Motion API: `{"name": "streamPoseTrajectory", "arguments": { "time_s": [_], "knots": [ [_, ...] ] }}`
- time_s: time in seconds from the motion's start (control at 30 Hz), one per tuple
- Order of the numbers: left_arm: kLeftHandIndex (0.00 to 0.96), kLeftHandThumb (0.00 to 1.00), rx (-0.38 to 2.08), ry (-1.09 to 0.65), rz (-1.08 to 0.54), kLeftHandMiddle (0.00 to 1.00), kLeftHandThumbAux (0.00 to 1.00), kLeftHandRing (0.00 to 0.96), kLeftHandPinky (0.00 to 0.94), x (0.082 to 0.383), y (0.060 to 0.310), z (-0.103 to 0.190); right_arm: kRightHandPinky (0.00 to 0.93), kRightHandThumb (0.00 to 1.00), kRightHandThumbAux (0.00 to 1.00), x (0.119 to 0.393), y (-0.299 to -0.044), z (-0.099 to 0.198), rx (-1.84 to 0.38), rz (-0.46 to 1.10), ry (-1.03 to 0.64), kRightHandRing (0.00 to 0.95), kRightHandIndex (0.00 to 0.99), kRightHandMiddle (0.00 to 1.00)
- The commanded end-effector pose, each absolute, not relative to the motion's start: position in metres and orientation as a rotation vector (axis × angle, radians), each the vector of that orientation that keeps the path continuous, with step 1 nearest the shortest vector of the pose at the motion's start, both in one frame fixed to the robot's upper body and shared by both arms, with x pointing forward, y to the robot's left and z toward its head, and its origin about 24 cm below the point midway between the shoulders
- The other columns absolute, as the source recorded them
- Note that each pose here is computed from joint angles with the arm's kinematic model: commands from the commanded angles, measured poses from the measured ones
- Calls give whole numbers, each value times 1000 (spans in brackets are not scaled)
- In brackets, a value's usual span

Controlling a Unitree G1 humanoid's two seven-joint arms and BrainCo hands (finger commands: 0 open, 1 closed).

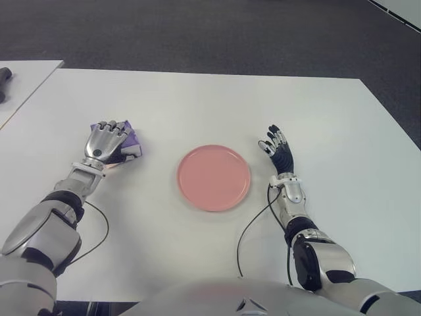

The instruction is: Put the tissue paper into the plate.

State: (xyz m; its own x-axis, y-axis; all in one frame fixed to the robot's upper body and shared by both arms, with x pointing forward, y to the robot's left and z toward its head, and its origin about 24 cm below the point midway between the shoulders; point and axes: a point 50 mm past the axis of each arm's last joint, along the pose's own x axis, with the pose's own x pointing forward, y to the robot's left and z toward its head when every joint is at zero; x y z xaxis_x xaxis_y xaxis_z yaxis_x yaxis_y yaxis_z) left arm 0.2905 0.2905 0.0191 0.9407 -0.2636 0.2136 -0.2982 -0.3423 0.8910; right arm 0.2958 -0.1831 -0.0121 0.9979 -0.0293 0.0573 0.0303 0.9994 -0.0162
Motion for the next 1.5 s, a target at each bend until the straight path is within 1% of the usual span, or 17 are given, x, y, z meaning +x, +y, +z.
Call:
{"name": "streamPoseTrajectory", "arguments": {
  "time_s": [0.03, 0.37, 0.63, 0.8, 1.1, 1.3, 1.5],
  "knots": [
    [402, 854, 1911, -440, -8, 543, 665, 808, 786, 283, 282, 7, 0, 48, 587, 274, -187, -42, 5, -57, 90, 0, 0, 0],
    [401, 855, 1880, -489, -23, 546, 665, 821, 796, 284, 278, 9, 0, 48, 587, 274, -188, -42, 5, -57, 92, 0, 0, 0],
    [401, 855, 1869, -490, -28, 545, 665, 821, 785, 285, 277, 8, 0, 48, 587, 274, -188, -42, 5, -58, 93, 0, 0, 0],
    [402, 855, 1849, -490, -21, 547, 665, 822, 800, 284, 276, 8, 0, 48, 587, 275, -188, -42, 5, -58, 94, 0, 0, 0],
    [402, 855, 1838, -503, -14, 547, 665, 824, 794, 285, 275, 9, 0, 48, 587, 275, -189, -42, 5, -58, 95, 0, 0, 0],
    [402, 855, 1847, -526, 14, 547, 665, 823, 800, 288, 275, 13, 0, 48, 587, 276, -189, -42, 5, -58, 96, 0, 0, 0],
    [402, 855, 1836, -550, 54, 547, 665, 824, 808, 295, 277, 24, 0, 48, 587, 276, -189, -42, 5, -58, 98, 0, 0, 0]
  ]
}}
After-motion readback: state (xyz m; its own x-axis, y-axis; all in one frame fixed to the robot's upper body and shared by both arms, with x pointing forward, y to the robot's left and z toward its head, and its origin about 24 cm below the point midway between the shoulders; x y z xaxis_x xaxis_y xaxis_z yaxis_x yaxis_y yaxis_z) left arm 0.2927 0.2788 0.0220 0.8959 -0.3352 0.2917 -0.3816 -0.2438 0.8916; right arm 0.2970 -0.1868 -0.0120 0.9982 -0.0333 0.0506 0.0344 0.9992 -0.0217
